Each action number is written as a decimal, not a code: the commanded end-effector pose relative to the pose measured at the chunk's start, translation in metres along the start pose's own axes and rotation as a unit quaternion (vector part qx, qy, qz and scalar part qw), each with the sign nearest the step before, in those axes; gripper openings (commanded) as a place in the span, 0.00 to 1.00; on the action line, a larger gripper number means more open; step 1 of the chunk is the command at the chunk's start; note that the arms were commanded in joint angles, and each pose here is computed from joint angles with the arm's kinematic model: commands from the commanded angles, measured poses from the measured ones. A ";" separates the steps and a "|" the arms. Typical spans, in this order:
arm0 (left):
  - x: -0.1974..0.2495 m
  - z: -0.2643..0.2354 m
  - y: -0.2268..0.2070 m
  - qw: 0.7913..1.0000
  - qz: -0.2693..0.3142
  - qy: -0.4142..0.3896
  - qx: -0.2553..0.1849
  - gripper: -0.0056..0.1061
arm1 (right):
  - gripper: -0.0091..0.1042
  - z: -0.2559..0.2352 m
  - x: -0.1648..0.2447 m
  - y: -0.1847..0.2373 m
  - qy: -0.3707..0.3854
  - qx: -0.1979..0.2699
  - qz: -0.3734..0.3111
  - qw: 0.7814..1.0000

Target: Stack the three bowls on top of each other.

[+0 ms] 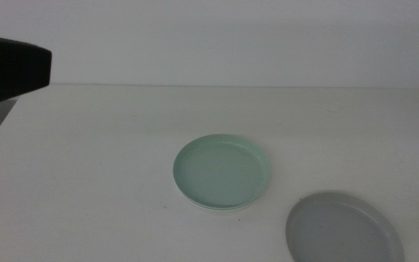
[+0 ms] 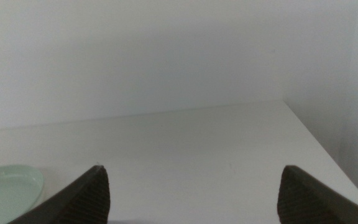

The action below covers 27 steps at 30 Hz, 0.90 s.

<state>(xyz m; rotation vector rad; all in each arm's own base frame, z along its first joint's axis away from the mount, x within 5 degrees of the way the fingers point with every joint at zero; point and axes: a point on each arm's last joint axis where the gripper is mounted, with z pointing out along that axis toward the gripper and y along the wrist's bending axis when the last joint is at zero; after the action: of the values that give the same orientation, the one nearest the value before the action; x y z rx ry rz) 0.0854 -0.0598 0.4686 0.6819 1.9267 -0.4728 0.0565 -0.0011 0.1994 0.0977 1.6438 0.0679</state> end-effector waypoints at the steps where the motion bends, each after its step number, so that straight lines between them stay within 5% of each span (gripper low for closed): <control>1: -0.002 -0.003 0.000 1.000 0.002 -0.010 -0.005 0.89 | 0.90 0.000 -0.001 0.000 -0.013 -0.001 0.016 1.000; 7: -0.002 -0.003 0.000 1.000 0.002 -0.011 -0.006 0.89 | 0.90 0.004 -0.035 0.004 0.005 0.000 0.034 0.999; 11: -0.002 -0.003 0.000 1.000 0.003 -0.010 -0.007 0.89 | 0.90 0.012 -0.084 0.009 0.126 0.015 0.022 0.992; 19: -0.002 -0.003 0.000 1.000 0.003 -0.010 -0.007 0.89 | 0.90 0.023 -0.162 0.019 0.388 0.040 0.019 0.921; 27: -0.002 -0.003 0.000 1.000 0.003 -0.012 -0.008 0.89 | 0.90 0.046 -0.172 0.024 0.416 0.027 0.038 0.908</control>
<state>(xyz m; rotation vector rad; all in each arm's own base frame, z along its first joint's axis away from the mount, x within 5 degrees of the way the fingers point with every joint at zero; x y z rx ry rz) 0.0860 -0.0591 0.4686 0.6808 1.9244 -0.4583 0.1155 0.0044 0.3665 0.1916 2.4972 0.1379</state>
